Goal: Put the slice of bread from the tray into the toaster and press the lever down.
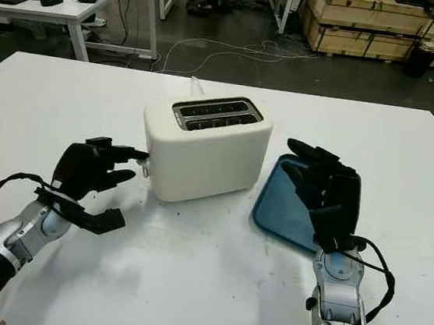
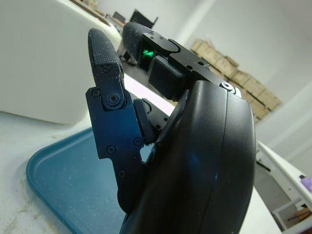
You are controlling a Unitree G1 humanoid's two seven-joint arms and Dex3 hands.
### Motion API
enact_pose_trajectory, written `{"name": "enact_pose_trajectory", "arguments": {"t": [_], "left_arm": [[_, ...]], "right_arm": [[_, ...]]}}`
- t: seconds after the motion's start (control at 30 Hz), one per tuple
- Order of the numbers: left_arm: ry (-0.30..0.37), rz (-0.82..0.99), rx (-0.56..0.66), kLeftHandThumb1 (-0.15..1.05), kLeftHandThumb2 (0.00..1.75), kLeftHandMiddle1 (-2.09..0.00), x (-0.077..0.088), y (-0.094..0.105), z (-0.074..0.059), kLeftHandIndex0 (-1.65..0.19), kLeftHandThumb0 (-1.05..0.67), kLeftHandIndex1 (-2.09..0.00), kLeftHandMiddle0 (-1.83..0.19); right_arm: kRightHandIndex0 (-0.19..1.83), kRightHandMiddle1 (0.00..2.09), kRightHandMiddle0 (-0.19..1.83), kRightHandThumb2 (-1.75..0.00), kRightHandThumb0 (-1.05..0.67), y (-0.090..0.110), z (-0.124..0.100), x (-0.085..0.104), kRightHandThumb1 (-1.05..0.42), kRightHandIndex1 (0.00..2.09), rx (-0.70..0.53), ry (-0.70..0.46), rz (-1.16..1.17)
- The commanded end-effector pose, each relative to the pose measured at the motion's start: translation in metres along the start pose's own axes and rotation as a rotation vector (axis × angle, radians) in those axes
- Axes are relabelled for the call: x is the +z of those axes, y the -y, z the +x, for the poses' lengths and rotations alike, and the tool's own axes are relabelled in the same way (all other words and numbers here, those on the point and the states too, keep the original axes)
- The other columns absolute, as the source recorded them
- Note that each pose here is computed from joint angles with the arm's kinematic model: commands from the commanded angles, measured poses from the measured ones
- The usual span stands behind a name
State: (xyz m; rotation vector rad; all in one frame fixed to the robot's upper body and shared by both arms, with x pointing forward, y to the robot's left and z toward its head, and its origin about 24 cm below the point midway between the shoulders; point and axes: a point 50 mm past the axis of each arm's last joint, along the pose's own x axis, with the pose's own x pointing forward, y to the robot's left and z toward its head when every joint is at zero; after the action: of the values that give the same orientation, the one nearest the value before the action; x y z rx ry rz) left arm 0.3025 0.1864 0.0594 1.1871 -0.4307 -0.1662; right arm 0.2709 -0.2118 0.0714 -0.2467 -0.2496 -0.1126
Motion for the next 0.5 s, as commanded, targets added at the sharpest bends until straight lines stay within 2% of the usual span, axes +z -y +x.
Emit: {"name": "enact_pose_trajectory", "arguments": {"t": [0.0,0.1,0.23,0.3,0.37,0.47], "left_arm": [[0.098,0.085,-0.303,0.88,0.01,-1.71,0.017,0.032,-0.004,-1.07,-0.25,-0.35,-0.67],[0.164,0.163,-0.280,0.83,0.00,-1.69,0.016,0.017,0.006,-1.11,-0.25,-0.38,-0.72],[0.206,0.195,-0.250,0.78,0.00,-1.72,0.016,0.003,0.018,-1.17,-0.24,-0.43,-0.77],[0.231,0.204,-0.243,0.78,0.00,-1.71,0.017,-0.001,0.023,-1.11,-0.23,-0.61,-0.77],[0.260,0.212,-0.235,0.77,0.00,-1.59,0.018,-0.005,0.027,-1.06,-0.23,-0.72,-0.79],[0.280,0.227,-0.238,0.78,0.01,-1.49,0.021,-0.008,0.031,-1.03,-0.26,-0.73,-0.82]], "right_arm": [[1.16,0.00,1.00,-0.08,-0.55,-0.001,0.002,0.002,-0.92,0.00,0.004,0.028,0.022],[1.16,0.00,1.01,-0.08,-0.55,-0.001,0.002,0.002,-0.92,0.00,-0.001,0.025,0.015],[1.17,0.00,1.01,-0.08,-0.55,0.000,0.002,0.002,-0.92,0.01,-0.002,0.027,0.007],[1.17,0.00,1.01,-0.08,-0.54,0.000,0.002,0.003,-0.92,0.00,-0.002,0.029,0.012],[1.16,0.00,1.01,-0.07,-0.54,0.000,0.002,0.003,-0.92,0.00,-0.003,0.030,0.017],[1.17,0.00,1.01,-0.07,-0.54,0.000,0.002,0.003,-0.92,0.00,-0.004,0.033,0.013]]}}
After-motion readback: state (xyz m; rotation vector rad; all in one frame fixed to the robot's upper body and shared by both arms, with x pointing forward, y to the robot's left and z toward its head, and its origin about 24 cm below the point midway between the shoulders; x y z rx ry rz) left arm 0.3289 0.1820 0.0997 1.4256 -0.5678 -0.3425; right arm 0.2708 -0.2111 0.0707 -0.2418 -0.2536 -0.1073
